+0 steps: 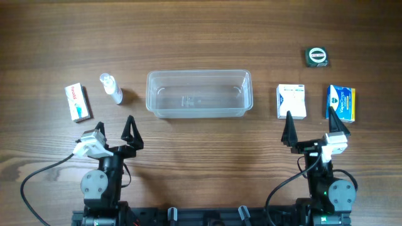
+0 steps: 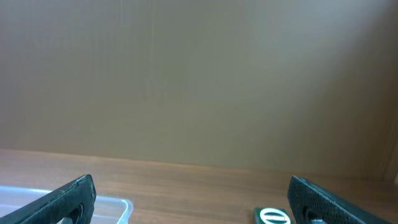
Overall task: Pack container
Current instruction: 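Move the right gripper toward the white Hansaplast box, then lower the right gripper and grasp the white Hansaplast box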
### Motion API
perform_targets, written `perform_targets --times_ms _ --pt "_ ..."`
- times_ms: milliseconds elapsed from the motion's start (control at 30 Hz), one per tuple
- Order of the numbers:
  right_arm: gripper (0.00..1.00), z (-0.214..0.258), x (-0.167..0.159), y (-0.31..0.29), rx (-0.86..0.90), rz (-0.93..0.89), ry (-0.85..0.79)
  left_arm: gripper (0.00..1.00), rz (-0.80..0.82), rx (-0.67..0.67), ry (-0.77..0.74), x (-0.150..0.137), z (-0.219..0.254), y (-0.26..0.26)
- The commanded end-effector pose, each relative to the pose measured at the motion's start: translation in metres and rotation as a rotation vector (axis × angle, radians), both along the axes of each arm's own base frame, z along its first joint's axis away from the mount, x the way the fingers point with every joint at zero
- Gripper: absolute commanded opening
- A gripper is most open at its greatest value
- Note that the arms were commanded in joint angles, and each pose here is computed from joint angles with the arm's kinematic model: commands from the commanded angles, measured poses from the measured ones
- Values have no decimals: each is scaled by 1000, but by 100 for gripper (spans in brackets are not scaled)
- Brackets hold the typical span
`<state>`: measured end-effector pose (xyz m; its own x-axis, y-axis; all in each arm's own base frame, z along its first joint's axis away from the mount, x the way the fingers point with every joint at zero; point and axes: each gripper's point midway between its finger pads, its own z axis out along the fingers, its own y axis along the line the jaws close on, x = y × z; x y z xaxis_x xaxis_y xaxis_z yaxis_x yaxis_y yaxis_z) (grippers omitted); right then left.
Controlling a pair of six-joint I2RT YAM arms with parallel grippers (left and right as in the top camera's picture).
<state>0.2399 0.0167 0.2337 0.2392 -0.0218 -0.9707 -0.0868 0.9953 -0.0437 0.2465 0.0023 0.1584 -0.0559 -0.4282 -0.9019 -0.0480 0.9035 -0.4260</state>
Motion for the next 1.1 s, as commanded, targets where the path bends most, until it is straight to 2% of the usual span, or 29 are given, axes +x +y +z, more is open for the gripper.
perform_targets --times_ms 0,100,167,300,367,400,533,600,733,800,933,1000,1067 --pt "100 27 -1 1 17 10 -17 100 14 21 -1 0 -1 3" --pt "100 57 12 1 -64 -14 17 100 14 21 -1 0 -1 3" --pt "100 67 35 -4 -77 -39 132 100 14 21 -1 0 -1 3" --pt "100 38 89 -3 -88 -23 518 100 14 21 -1 0 -1 3" --pt "100 1 109 -1 -93 -1 837 100 14 21 -1 0 -1 3" --pt "100 -8 114 -1 -93 7 933 100 14 21 -1 0 -1 3" --pt "100 -27 131 -1 -94 17 1183 100 14 21 -1 0 -1 3" --pt "100 -45 129 4 -28 91 1303 100 14 21 -1 0 -1 3" --pt "100 -66 117 15 172 201 1427 100 14 21 -1 0 -1 3" --pt "100 -65 118 16 180 212 1422 100 14 21 -1 0 -1 3" --pt "100 -72 123 -14 84 44 1420 100 14 21 -1 0 -1 3" --pt "100 -85 122 -40 9 -100 1461 100 14 21 -1 0 -1 3" --pt "100 -105 118 -48 -16 -146 1535 100 14 21 -1 0 -1 3"
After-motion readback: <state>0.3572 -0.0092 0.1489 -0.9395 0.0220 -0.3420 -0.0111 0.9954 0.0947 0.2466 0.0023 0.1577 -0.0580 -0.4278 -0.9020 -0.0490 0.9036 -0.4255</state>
